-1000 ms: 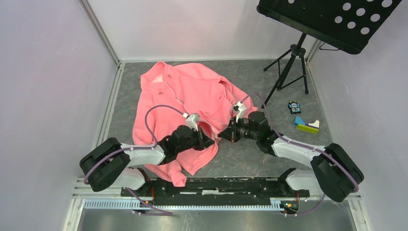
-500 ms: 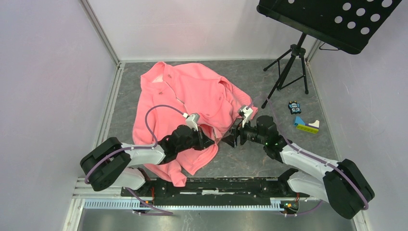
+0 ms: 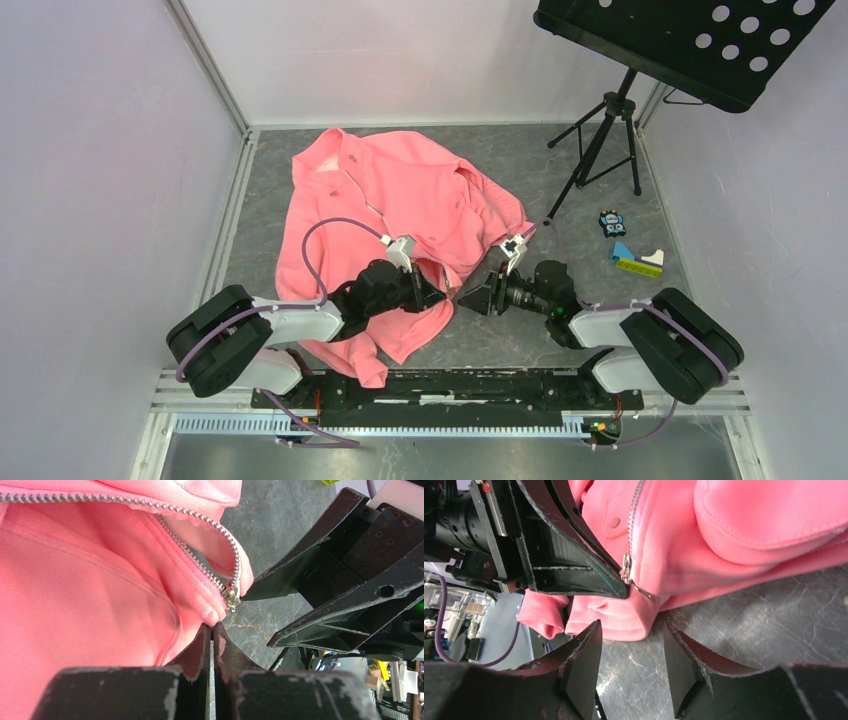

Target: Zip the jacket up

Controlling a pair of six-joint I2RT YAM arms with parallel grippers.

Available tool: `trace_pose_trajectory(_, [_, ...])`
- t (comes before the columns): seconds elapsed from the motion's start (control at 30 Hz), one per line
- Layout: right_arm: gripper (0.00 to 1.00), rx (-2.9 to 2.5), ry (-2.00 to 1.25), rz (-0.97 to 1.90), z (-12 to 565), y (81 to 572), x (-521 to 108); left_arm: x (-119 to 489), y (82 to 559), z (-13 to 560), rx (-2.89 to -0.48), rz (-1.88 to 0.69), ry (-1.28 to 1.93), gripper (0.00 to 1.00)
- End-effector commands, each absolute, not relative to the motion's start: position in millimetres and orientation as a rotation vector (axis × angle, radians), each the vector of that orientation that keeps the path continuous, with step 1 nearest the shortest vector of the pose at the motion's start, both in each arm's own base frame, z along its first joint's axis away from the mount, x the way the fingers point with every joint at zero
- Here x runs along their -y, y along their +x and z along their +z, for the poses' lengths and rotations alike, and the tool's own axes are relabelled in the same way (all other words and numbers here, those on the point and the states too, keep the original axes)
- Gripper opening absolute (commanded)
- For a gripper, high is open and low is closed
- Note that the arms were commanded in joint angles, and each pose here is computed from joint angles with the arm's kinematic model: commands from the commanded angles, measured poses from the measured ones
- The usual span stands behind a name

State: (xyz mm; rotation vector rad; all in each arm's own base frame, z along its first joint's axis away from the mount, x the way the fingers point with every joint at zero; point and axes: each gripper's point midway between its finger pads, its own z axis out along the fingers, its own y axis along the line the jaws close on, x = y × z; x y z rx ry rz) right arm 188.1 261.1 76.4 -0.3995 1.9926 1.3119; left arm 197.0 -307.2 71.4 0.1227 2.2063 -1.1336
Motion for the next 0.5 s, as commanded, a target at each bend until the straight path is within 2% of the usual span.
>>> trace_pose_trajectory(0.0, [0.52, -1.769, -0.430, 1.385, 120, 206, -278, 312, 202, 88, -2.152, -1.178, 0.118, 0.02])
trace_pose_trajectory(0.3, [0.44, -1.781, -0.429, 1.404, 112, 208, -287, 314, 200, 90, -2.149, -1.195, 0.120, 0.02])
trace_pose_trajectory(0.47, [0.47, -1.801, -0.427, 1.384, 104, 208, -286, 314, 200, 91, -2.148, -1.197, 0.121, 0.02])
